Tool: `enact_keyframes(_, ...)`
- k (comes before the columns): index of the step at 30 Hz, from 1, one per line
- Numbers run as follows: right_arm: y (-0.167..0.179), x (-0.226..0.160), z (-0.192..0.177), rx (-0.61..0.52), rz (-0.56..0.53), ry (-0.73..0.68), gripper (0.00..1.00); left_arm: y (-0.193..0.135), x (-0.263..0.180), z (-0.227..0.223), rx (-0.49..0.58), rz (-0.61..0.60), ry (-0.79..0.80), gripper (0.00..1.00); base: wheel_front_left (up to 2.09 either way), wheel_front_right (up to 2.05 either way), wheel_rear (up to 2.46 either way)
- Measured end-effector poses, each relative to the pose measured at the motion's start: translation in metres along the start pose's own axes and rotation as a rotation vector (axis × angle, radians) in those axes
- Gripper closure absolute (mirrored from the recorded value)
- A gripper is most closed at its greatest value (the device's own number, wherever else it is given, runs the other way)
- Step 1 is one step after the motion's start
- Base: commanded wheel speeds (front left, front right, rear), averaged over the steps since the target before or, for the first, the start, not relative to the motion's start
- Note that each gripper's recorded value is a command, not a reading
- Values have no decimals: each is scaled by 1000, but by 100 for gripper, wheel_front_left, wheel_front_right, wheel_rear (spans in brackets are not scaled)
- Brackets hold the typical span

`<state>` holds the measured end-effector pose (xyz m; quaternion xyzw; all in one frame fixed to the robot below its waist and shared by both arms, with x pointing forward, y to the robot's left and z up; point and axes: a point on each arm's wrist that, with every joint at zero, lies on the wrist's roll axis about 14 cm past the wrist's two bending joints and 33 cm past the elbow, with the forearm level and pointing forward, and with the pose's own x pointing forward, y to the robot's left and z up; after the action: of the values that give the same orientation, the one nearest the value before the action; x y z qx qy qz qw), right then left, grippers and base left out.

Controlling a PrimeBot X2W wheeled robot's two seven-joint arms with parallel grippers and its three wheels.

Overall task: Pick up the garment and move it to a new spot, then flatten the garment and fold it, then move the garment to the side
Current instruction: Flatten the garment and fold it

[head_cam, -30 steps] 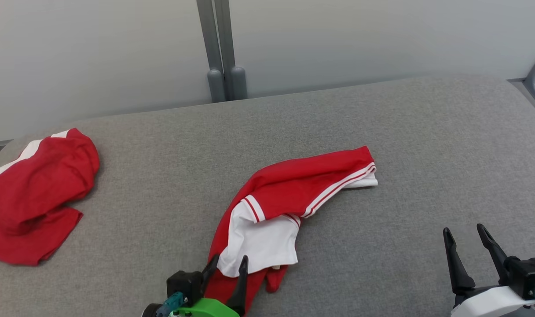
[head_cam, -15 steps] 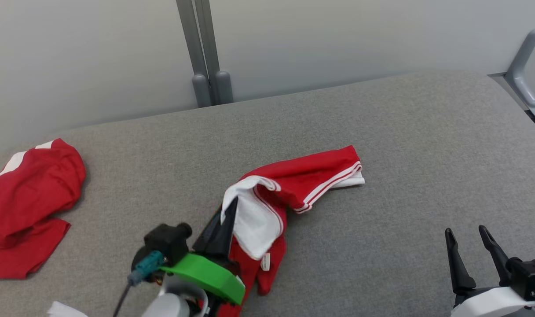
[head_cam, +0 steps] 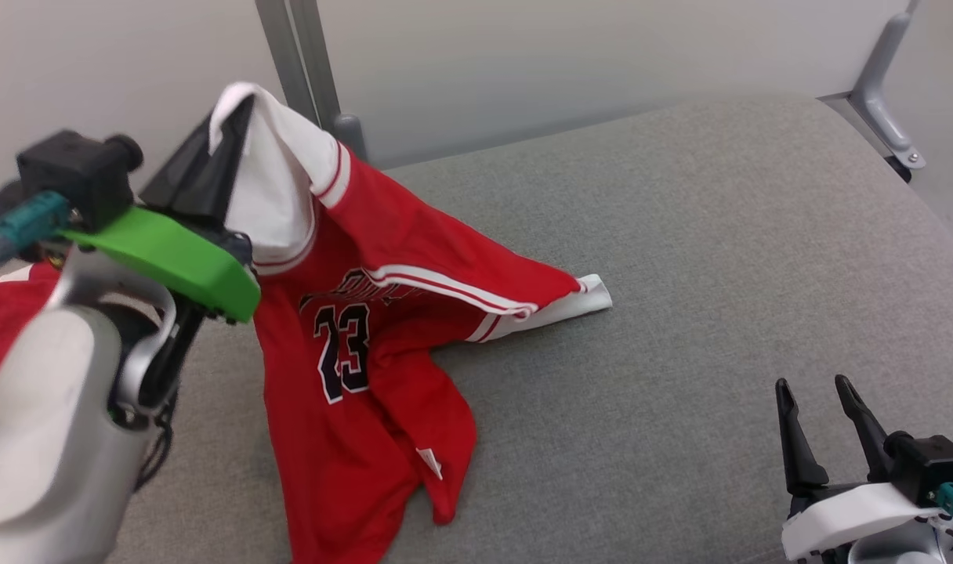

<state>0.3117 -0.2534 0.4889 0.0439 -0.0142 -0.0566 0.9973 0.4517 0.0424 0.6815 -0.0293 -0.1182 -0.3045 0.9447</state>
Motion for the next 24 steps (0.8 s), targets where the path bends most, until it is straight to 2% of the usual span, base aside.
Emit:
enact_keyframes(4,-2,6,-1,17,-22,5,0,27,31,0,96,18,32,100,0,0,0)
enact_keyframes(11,-15,15,-10,30,-82,35,0,46,92,-19,205,-7,67,100,0,0,0)
enact_keyframes(16,-22,22,-17,34,-116,59,0,53,127,-60,226,-16,120,98,0,0,0)
enact_keyframes(17,-24,23,-19,37,-124,65,0,55,131,-72,225,-15,136,76,0,0,0)
enact_keyframes(20,-31,21,-23,35,-153,81,0,58,140,-100,211,-13,165,46,0,0,0)
enact_keyframes(21,-34,19,-25,33,-164,90,0,58,143,-109,201,-11,170,0,0,0,0)
enact_keyframes(24,-41,14,-29,27,-189,108,0,58,145,-136,153,15,221,0,0,0,0)
